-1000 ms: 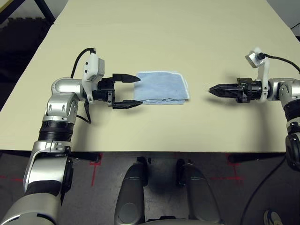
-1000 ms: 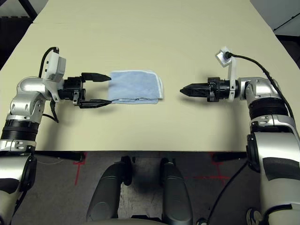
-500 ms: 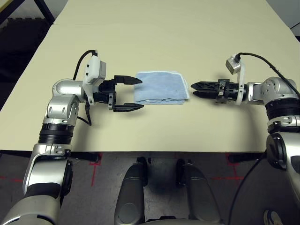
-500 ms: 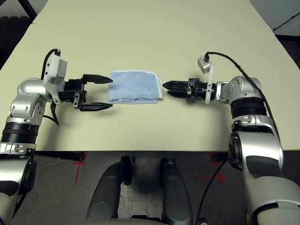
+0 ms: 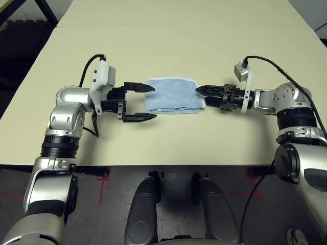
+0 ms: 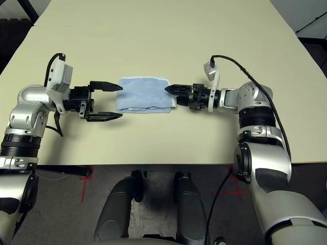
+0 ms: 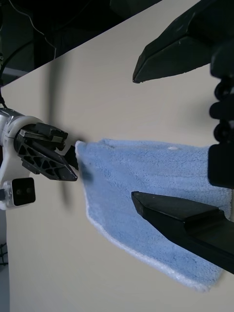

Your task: Fold the towel and set it aside.

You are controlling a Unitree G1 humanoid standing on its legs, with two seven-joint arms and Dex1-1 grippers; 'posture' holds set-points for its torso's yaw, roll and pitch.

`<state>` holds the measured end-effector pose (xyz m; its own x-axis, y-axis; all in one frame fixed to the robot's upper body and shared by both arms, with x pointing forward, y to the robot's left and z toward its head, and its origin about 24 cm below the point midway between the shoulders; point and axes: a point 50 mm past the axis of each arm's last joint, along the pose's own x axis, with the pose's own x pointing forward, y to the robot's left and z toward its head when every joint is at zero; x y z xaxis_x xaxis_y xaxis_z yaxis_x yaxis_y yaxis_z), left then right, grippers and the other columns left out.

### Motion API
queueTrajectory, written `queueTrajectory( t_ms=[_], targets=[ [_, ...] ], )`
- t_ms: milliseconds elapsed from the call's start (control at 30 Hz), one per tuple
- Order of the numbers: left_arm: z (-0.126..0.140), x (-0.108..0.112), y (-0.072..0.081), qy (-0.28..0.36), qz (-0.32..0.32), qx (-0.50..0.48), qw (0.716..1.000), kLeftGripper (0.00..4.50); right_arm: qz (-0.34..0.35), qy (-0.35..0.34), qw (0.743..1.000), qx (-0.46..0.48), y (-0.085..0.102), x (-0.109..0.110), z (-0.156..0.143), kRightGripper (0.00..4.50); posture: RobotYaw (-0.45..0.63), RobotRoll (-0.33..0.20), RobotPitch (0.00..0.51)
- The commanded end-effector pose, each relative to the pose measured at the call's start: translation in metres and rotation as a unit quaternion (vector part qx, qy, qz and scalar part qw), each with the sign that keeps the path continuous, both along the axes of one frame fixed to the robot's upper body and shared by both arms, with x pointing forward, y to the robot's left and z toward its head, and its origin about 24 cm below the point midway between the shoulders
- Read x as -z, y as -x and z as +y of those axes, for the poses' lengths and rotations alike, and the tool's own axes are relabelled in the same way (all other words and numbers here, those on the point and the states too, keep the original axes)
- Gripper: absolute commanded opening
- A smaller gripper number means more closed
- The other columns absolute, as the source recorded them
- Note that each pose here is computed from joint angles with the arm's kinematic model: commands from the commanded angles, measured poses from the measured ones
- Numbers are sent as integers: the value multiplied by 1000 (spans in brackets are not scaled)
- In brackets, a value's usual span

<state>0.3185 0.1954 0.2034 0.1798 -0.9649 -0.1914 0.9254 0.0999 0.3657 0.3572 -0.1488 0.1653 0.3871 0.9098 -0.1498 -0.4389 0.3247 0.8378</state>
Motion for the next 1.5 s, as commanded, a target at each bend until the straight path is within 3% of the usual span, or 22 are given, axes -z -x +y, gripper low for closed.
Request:
queueTrajectory(
  t_ms=[33, 233, 300, 433, 667, 900, 1000, 1100, 1300, 1500],
  targets=[
    [-3, 1, 4, -8, -1, 9, 1000, 4500, 23, 10, 1000, 2, 0, 8, 8, 4450, 27, 0, 255],
    [-2, 1, 4, -10, 0, 8, 1000, 4500, 17, 12, 1000, 3, -1, 9, 12, 4450, 27, 0, 255],
    [-2, 2, 5, -10, 0, 7, 1000, 4500, 16, 12, 1000, 4, -1, 9, 12, 4080, 23, 0, 254],
    [-3, 2, 5, -11, 1, 9, 1000, 4500, 14, 6, 1000, 2, -1, 9, 12, 2780, 23, 0, 254],
    [-3, 4, 5, -14, 5, 10, 1000, 4500, 10, -4, 1000, -4, 1, 7, 13, 101, 15, 0, 251],
    [-3, 6, 4, -18, 8, 11, 1000, 4500, -44, -77, 996, 31, -6, -8, 10, 25, 3, 0, 244],
    [-3, 7, 4, -17, 11, 9, 1000, 4500, -98, -148, 977, 115, -21, -28, 4, 25, -3, 0, 240],
    [-2, 7, 4, -12, 13, 4, 1000, 4500, -138, -174, 957, 188, -33, -40, -1, 25, -18, 0, 233],
    [-4, 6, -4, 21, 7, -35, 999, 4500, -220, -152, 869, 415, -60, -55, -34, 25, -36, 0, 218],
    [-1, 6, -11, 40, 7, -76, 996, 4500, -233, -87, 796, 552, -64, -55, -65, 25, -40, 0, 209]
  ],
)
